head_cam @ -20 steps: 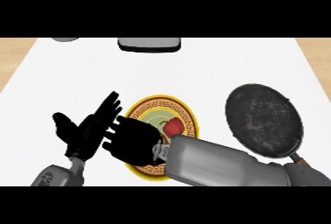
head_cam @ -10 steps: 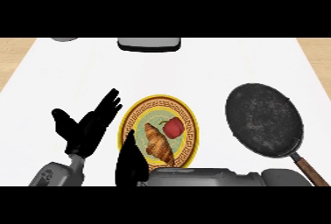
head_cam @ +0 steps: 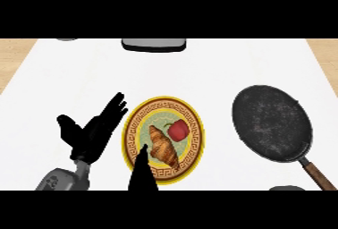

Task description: Pick the croissant from the plate and place it in the pan

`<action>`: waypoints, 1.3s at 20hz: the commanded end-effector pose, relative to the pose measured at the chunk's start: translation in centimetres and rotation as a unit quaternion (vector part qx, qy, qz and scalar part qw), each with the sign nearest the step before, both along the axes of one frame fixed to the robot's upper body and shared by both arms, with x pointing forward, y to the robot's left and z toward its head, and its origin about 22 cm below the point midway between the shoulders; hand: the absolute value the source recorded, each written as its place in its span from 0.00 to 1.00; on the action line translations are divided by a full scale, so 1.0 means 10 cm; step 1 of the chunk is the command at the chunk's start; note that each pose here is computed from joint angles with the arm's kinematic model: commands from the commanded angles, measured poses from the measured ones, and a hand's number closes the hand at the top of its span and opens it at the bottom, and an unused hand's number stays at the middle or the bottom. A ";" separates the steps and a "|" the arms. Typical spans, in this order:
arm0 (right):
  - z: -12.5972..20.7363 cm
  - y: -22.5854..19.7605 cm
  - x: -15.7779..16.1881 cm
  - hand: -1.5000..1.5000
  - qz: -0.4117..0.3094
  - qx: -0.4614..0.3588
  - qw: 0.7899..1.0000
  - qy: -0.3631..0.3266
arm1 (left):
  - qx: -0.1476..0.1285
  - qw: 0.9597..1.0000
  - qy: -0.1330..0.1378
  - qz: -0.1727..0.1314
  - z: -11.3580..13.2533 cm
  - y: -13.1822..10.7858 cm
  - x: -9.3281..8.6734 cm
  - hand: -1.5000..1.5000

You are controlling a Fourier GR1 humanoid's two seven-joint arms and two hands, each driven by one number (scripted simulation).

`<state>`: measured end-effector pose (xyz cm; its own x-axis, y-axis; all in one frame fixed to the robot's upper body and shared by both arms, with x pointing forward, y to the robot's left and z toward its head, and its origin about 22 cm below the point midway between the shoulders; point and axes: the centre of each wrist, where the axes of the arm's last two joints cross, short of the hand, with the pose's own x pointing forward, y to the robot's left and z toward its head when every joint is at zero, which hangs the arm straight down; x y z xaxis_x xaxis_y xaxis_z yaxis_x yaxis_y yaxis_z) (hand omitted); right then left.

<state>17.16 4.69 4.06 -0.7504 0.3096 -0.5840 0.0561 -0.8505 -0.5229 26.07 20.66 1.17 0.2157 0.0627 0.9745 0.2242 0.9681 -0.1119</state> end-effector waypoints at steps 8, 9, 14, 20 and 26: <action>-0.11 0.01 0.04 0.00 0.007 -0.032 0.994 -0.105 | 0.001 1.000 -0.001 -0.006 0.06 0.08 0.00 0.50; -0.07 0.02 0.06 0.00 0.007 -0.032 0.994 -0.101 | 0.006 1.000 0.008 0.015 -0.04 0.01 -0.10 0.50; -0.36 -0.07 0.21 0.00 0.008 -0.021 0.996 -0.085 | -0.002 1.000 -0.008 0.017 0.18 0.16 0.05 0.50; -0.23 -0.03 0.29 0.00 0.003 -0.021 0.994 -0.103 | 0.008 1.000 -0.005 0.008 0.09 0.17 -0.18 0.50; -0.26 -0.03 0.57 1.00 0.069 -0.017 0.993 -0.091 | -0.003 1.000 0.001 0.001 0.03 0.07 -0.09 0.50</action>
